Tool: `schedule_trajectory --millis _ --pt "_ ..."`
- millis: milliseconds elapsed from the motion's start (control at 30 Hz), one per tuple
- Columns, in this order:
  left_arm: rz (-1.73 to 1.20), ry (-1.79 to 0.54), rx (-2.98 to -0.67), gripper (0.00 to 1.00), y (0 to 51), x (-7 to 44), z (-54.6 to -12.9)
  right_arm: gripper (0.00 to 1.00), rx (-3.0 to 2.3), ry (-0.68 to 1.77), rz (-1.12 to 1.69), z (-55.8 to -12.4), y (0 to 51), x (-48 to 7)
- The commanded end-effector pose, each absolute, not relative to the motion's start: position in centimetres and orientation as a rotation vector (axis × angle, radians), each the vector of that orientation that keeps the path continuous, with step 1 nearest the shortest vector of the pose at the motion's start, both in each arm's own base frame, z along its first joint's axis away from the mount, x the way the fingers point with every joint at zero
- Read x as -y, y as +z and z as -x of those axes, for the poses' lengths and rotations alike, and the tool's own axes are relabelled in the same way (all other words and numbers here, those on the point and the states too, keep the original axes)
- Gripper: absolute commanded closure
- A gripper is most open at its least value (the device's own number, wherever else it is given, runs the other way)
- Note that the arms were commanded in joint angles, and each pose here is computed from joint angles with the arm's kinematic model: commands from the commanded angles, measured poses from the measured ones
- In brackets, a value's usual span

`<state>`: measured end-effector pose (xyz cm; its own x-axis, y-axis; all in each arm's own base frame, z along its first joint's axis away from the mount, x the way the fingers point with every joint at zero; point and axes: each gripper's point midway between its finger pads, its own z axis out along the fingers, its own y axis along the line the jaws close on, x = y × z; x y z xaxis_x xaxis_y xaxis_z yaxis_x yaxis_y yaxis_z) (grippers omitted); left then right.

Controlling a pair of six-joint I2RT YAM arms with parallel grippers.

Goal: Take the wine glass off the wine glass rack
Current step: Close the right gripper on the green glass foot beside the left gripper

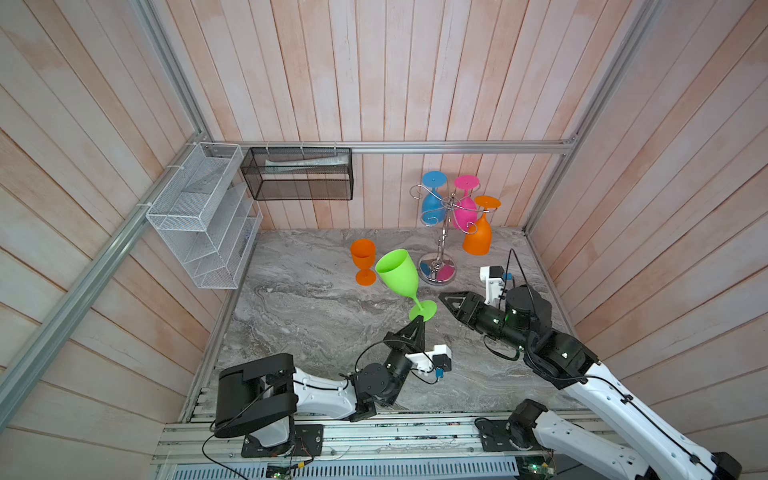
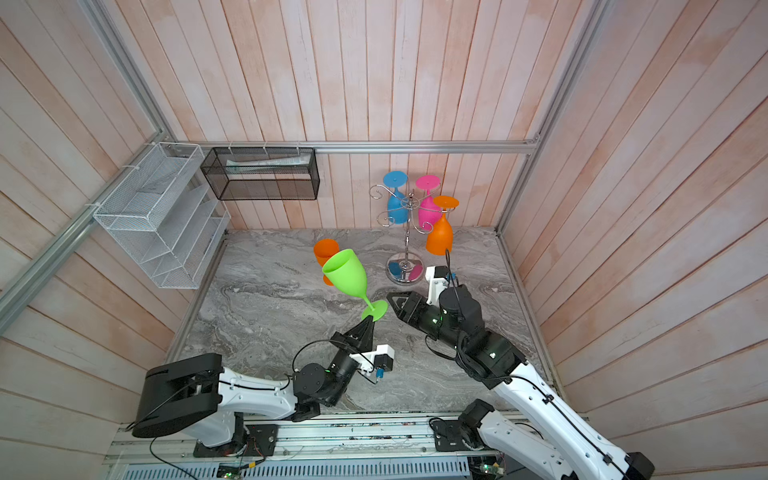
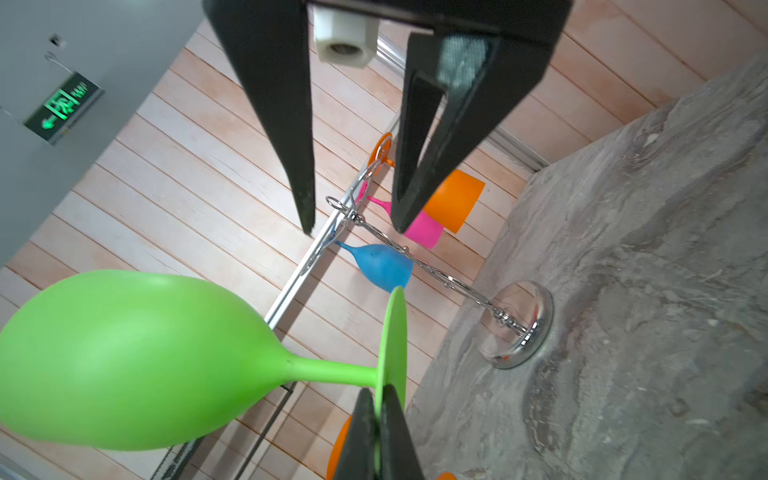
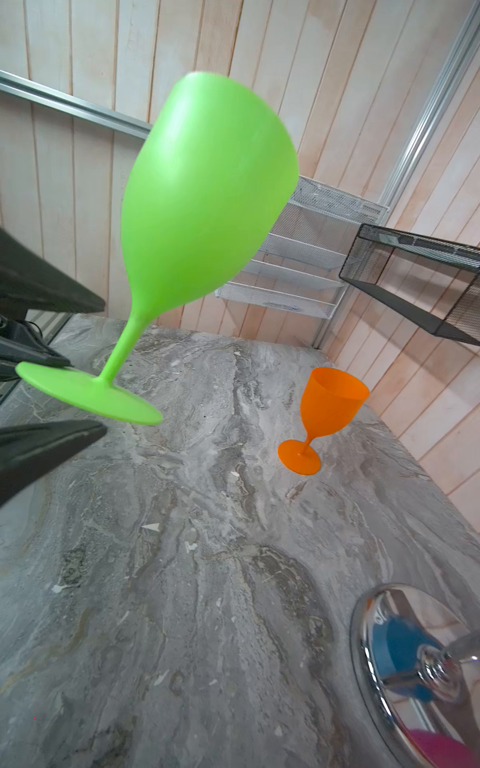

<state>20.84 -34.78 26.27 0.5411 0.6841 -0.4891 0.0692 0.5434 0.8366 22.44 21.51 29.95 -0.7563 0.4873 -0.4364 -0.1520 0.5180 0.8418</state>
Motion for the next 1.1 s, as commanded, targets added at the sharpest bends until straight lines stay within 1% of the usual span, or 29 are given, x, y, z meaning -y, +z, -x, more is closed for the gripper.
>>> schedule_trajectory --millis 0,533,967,1067 --pt "-0.834 0.488 -0.855 1.0 29.1 33.7 -20.2 0.56 -2.118 1.339 -0.258 -21.9 29.7 -22.0" --pt "-0.89 0.526 -0.818 1.0 28.0 35.3 -20.3 0.58 -2.145 1.39 -0.265 -23.1 28.1 -22.2" --pt "-0.905 0.534 -0.823 1.0 27.3 35.7 -20.5 0.67 -2.181 1.393 -0.282 -23.4 26.0 -22.6" --pt "-0.909 0.535 -0.821 1.0 27.2 35.8 -20.5 0.72 -2.193 1.398 -0.277 -23.5 25.6 -22.9"
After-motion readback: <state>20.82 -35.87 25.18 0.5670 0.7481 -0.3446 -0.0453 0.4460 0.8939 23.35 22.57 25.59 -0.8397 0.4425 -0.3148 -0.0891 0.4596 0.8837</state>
